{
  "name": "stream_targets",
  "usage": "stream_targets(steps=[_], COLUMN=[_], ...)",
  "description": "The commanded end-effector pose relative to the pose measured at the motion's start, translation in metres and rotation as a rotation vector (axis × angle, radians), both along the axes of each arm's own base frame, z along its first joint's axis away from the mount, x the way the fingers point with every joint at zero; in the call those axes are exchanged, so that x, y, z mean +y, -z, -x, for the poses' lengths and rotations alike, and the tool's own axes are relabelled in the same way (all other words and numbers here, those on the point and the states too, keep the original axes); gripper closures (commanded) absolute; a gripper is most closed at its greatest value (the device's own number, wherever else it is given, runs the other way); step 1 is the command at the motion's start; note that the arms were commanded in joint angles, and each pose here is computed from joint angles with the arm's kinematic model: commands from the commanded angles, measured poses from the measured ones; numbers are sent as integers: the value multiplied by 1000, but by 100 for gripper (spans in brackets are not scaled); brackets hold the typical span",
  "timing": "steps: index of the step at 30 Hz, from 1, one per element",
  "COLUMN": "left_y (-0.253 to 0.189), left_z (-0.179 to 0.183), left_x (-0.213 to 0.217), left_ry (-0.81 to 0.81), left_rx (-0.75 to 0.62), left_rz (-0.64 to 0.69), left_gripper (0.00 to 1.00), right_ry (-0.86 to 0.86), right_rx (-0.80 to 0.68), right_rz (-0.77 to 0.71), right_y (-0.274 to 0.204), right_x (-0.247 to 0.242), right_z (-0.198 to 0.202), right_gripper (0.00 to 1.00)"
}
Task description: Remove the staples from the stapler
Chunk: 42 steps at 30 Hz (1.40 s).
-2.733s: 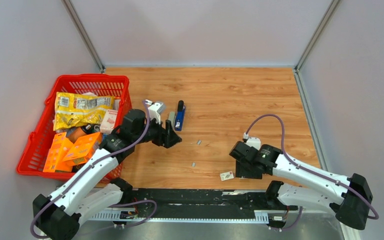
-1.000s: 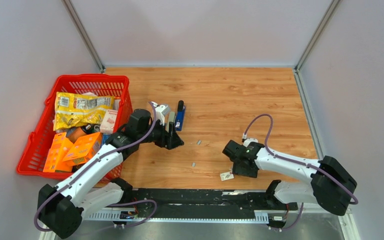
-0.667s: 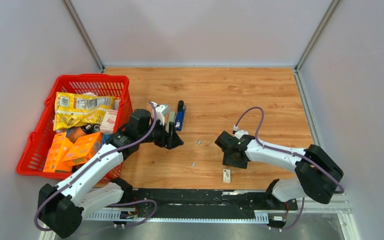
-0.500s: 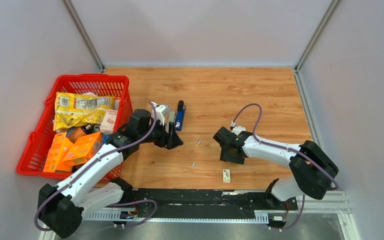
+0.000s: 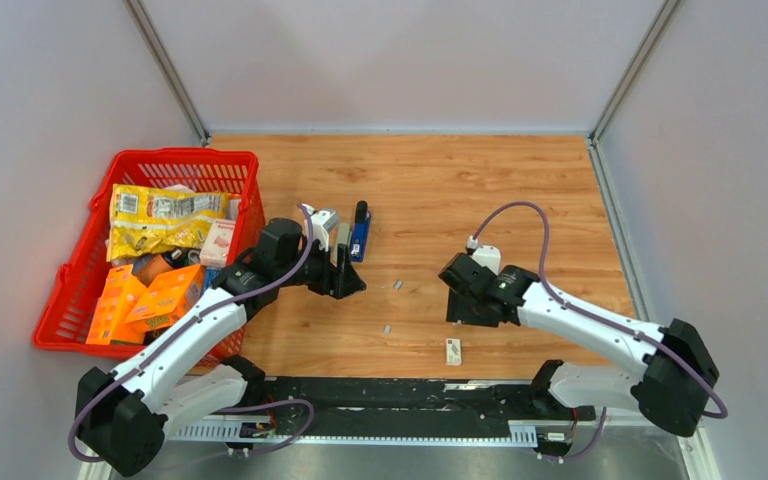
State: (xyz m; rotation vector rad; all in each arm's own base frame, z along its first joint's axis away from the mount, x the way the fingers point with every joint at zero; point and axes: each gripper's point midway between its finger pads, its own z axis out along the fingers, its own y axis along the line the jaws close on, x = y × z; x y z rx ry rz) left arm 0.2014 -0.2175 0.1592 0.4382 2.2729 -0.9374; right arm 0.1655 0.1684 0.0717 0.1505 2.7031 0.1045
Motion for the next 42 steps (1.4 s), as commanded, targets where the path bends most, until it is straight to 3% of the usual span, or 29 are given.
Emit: stream_targets(steps=[1,6,13,22,33,42], left_y=[-8,-9,-8,-7,-4,-4], left_z=[-2,-3,-3,-2,-2,-1], left_x=[-2,-2,-2,-2,-3,-3], left_ry=[11,13,13,17,20,21], left_rx=[-34,-38,-34,-30,-17,-16], left_rz=[4,3,-1,-1,1,-1], left_gripper=[23,23,23,23,24,23], right_ry=[-11,20,18,-67,-100,-70], right_rx=[28,51,-5,-16,-5,15], right_rz=[38,39,-18,-38,-8,40], right_y=[-5,12,8,5,27,43], right_x=[-23,-35,-8,44,69,53], right_z=[26,42,20,-8,-27,-27], right_gripper=[43,44,52,100,100,100])
